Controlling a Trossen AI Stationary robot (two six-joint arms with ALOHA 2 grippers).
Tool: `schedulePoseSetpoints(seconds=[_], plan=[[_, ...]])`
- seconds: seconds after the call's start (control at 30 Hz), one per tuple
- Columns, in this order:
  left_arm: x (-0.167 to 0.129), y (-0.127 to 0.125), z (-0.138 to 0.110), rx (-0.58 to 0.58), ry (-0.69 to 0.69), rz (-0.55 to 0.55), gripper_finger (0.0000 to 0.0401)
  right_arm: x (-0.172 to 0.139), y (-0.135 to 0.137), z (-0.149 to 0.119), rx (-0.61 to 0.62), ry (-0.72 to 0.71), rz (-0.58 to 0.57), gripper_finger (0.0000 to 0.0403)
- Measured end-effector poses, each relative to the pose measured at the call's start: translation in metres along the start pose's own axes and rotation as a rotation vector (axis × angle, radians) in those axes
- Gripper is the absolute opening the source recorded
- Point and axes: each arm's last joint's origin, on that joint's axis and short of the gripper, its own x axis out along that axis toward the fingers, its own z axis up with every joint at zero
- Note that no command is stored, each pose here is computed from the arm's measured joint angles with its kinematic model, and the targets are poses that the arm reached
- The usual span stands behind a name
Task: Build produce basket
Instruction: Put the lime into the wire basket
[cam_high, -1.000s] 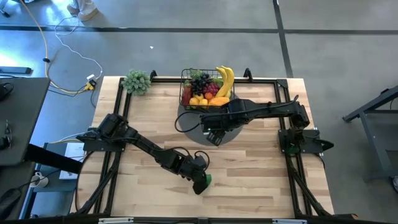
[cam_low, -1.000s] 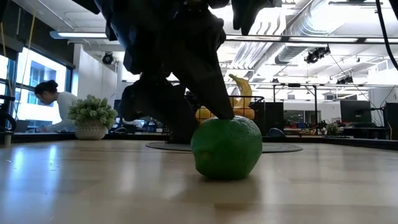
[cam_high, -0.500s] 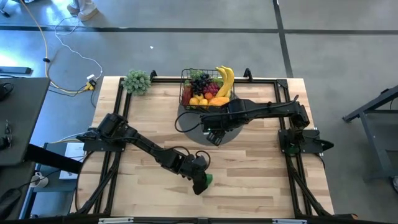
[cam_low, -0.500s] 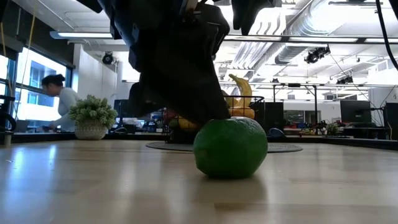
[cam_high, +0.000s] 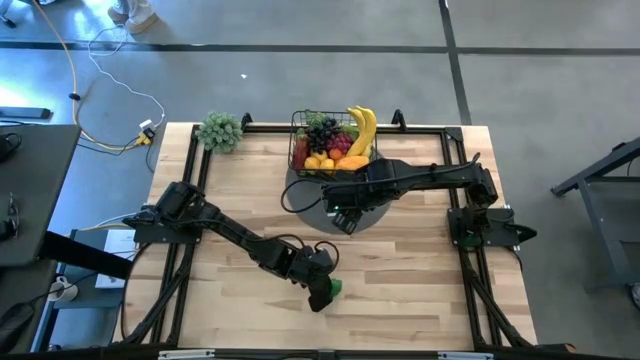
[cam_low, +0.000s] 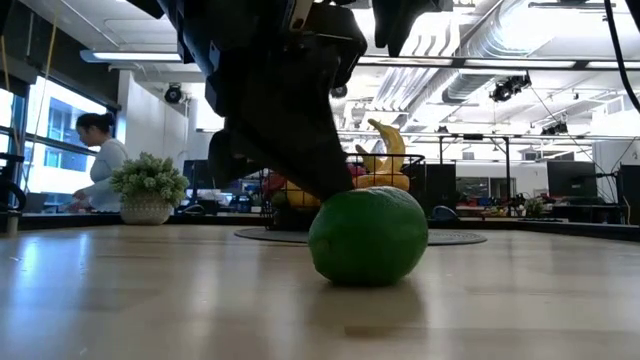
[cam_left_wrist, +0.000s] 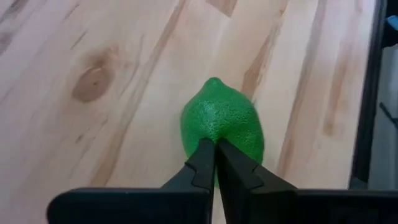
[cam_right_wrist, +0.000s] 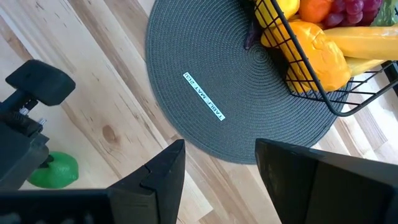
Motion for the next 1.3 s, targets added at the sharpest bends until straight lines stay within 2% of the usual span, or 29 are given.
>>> schedulePoseSetpoints(seconds=[0.2,0.37,0.73,0.9,1.13,1.3], plan=[[-0.009,0.002,0.002,0.020,0.010,0.016,0.0000,0.000,0.001,0.000,0.000,0.013,0.017,0.0177],[-0.013,0.013,0.002,0.025,0.059,0.089,0.0001,-0.001,0.004,-0.004,0.023,0.073,0.075,0.0177],[-0.022,0.021,-0.001,0.044,0.118,0.180,0.0001,-0.017,0.044,-0.040,-0.089,0.062,0.116,0.0177],[-0.044,0.030,-0.005,0.067,0.178,0.319,0.0000,-0.025,0.061,-0.059,-0.136,0.060,0.136,0.0177],[-0.083,0.043,-0.002,0.085,0.219,0.461,0.0000,-0.032,0.073,-0.075,-0.226,0.051,0.156,0.0178],[-0.108,0.056,0.003,0.070,0.261,0.537,0.0000,-0.035,0.080,-0.078,-0.294,0.017,0.193,0.0199]])
